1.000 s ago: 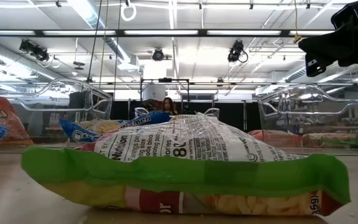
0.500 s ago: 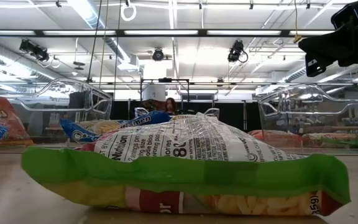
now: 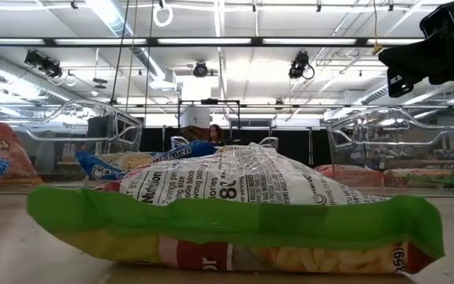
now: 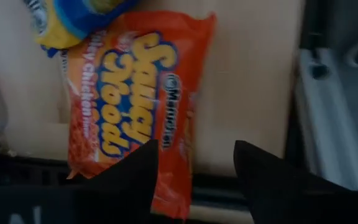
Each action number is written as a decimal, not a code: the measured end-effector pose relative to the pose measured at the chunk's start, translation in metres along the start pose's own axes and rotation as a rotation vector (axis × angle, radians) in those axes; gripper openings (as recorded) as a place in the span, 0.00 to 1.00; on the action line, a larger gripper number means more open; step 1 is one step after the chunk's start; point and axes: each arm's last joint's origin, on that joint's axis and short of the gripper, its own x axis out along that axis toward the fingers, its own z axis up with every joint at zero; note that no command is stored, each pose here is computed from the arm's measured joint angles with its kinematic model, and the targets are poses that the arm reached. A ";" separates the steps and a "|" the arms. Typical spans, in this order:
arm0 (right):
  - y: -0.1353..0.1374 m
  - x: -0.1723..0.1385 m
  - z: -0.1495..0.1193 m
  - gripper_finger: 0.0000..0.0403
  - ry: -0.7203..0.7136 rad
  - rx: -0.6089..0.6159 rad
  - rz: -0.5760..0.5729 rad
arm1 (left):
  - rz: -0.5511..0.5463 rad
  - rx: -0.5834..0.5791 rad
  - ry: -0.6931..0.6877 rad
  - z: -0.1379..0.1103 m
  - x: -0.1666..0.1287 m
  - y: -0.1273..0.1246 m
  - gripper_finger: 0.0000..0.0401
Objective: Sort Maruchan noodles
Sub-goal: Put the orange noodle from the bottom into the middle left transparent bin
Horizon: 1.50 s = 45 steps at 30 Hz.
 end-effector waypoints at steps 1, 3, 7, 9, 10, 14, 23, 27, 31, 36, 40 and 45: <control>0.000 0.000 0.000 0.08 0.001 0.000 0.000 | 0.008 -0.016 0.003 0.003 0.003 0.000 0.54; 0.000 0.000 0.000 0.08 0.000 0.000 0.000 | 0.021 -0.046 0.010 0.010 0.008 0.000 0.53; 0.000 0.000 0.000 0.08 0.000 0.000 0.000 | 0.043 -0.072 0.020 0.020 0.012 0.003 0.51; 0.000 0.000 0.000 0.08 0.000 0.000 0.000 | 0.066 -0.070 0.037 0.021 0.014 0.005 0.50; 0.000 0.000 0.000 0.08 0.000 0.000 0.000 | 0.071 -0.069 0.057 0.021 0.014 0.006 0.50; 0.000 0.000 0.000 0.08 0.000 0.000 0.000 | 0.058 -0.065 0.106 0.018 0.014 0.005 0.50; 0.000 0.000 0.000 0.08 0.001 0.000 0.000 | 0.094 -0.043 0.116 0.014 0.013 0.008 0.50; 0.000 0.000 0.000 0.08 0.001 0.000 0.000 | 0.098 -0.051 0.111 0.015 0.013 0.008 0.50; 0.000 0.000 0.000 0.08 0.000 0.000 0.000 | 0.103 -0.053 0.103 0.015 0.014 0.009 0.50; 0.000 0.000 0.000 0.08 0.000 0.000 0.000 | 0.100 -0.051 0.159 0.011 0.027 0.011 0.50; 0.000 0.000 0.000 0.08 0.000 0.000 0.000 | 0.109 -0.040 0.161 0.013 0.028 0.013 0.50; 0.000 0.000 0.000 0.08 0.000 0.000 0.000 | 0.061 0.006 0.142 0.015 0.029 0.009 0.50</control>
